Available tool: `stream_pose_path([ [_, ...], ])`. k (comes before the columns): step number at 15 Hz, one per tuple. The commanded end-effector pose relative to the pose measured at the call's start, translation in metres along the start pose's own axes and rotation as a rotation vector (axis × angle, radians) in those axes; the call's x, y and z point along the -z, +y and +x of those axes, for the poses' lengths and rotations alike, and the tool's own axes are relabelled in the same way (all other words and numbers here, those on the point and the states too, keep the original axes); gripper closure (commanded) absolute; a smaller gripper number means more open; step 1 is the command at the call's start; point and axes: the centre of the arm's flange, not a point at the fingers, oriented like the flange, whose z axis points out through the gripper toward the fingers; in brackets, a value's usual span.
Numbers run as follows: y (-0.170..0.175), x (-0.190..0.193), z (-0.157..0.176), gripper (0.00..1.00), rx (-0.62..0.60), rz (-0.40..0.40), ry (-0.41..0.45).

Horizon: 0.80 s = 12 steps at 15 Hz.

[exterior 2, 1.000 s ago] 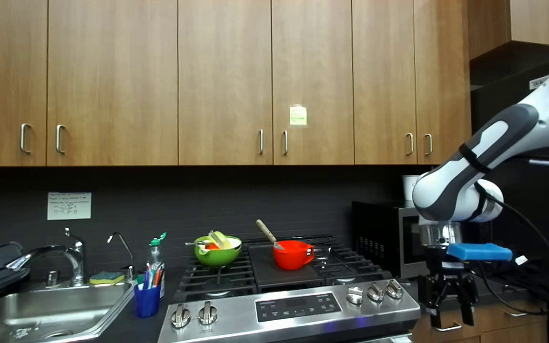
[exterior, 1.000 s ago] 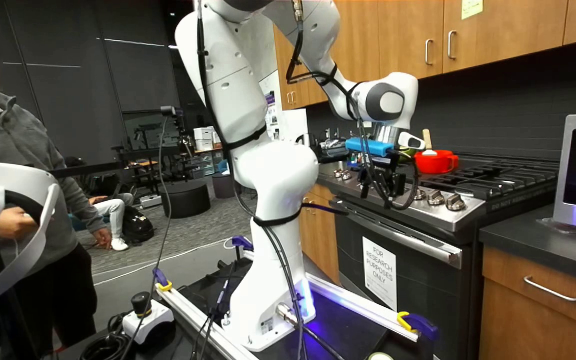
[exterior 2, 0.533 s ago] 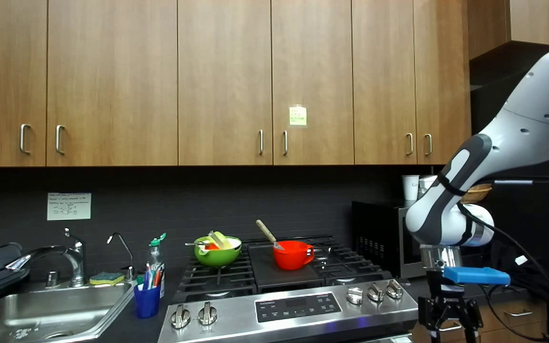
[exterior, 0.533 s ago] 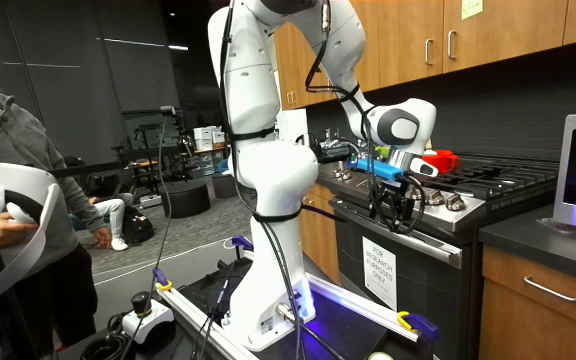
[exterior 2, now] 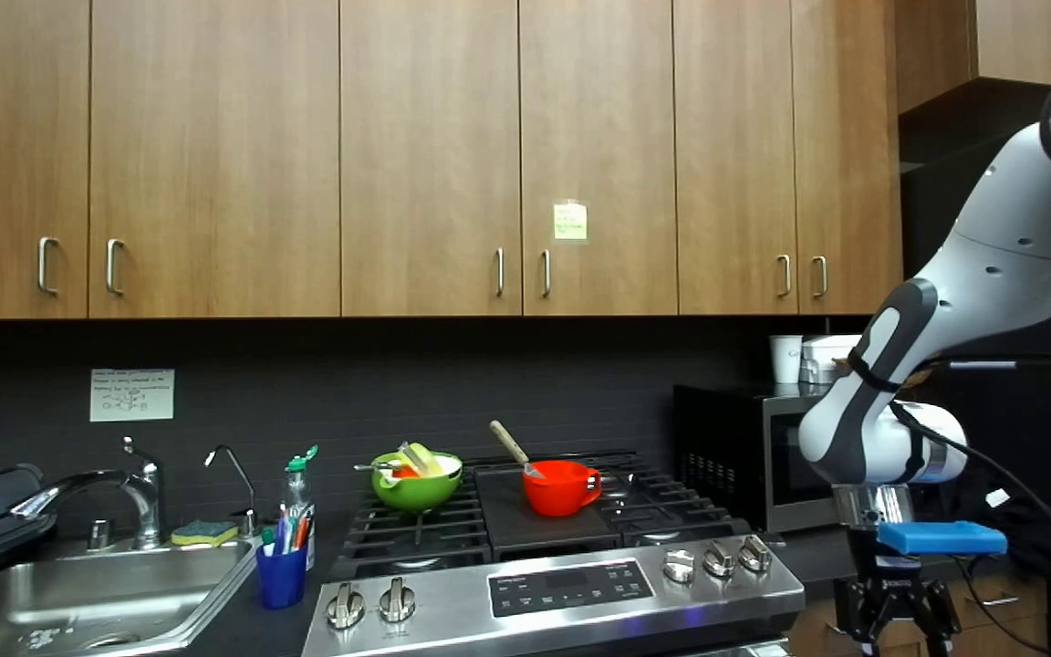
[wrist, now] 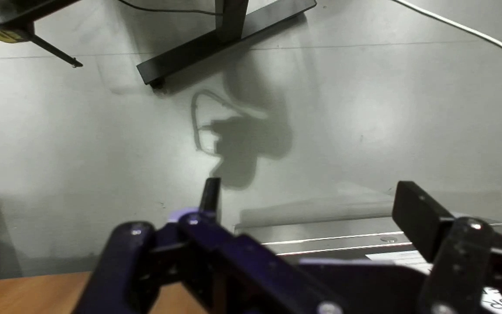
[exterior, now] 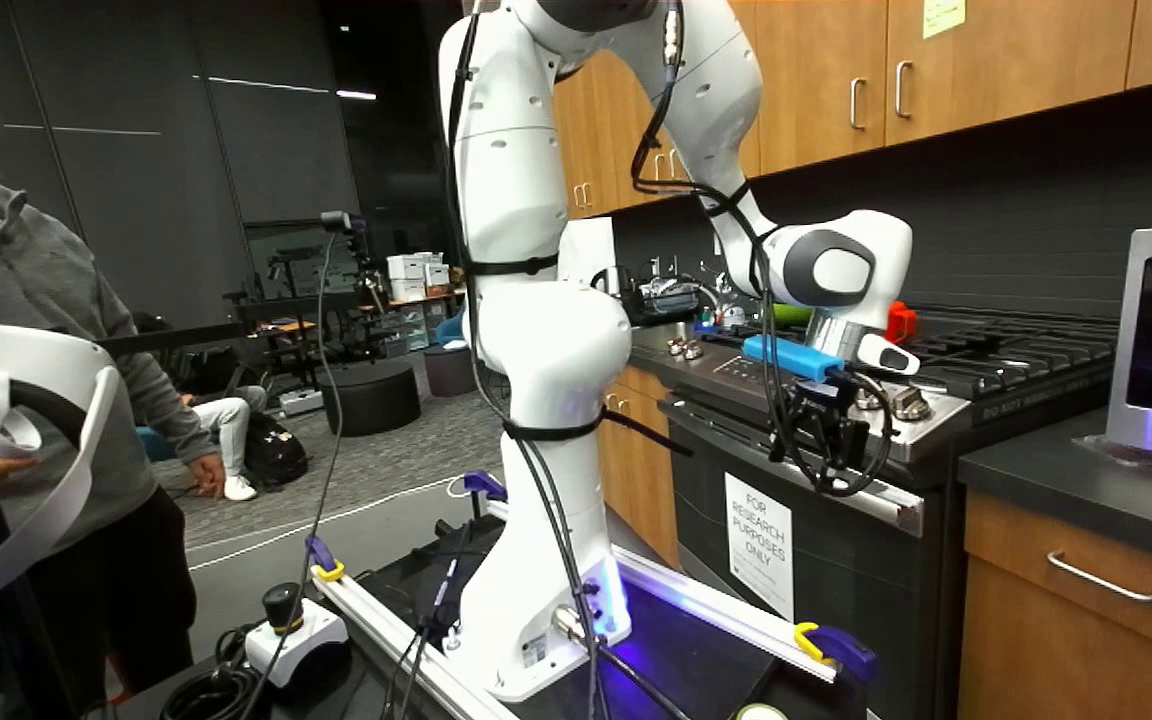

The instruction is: Open the topmost drawer on the left

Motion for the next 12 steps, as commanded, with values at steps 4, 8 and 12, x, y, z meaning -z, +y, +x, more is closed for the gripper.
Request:
stream_pose_path([
  [4, 0.058, -0.016, 0.002, 0.00, 0.138, -0.003, -0.030],
  [8, 0.079, -0.023, -0.001, 0.00, 0.234, -0.033, -0.056],
  [12, 0.066, -0.008, 0.005, 0.00, 0.409, -0.131, -0.056],
])
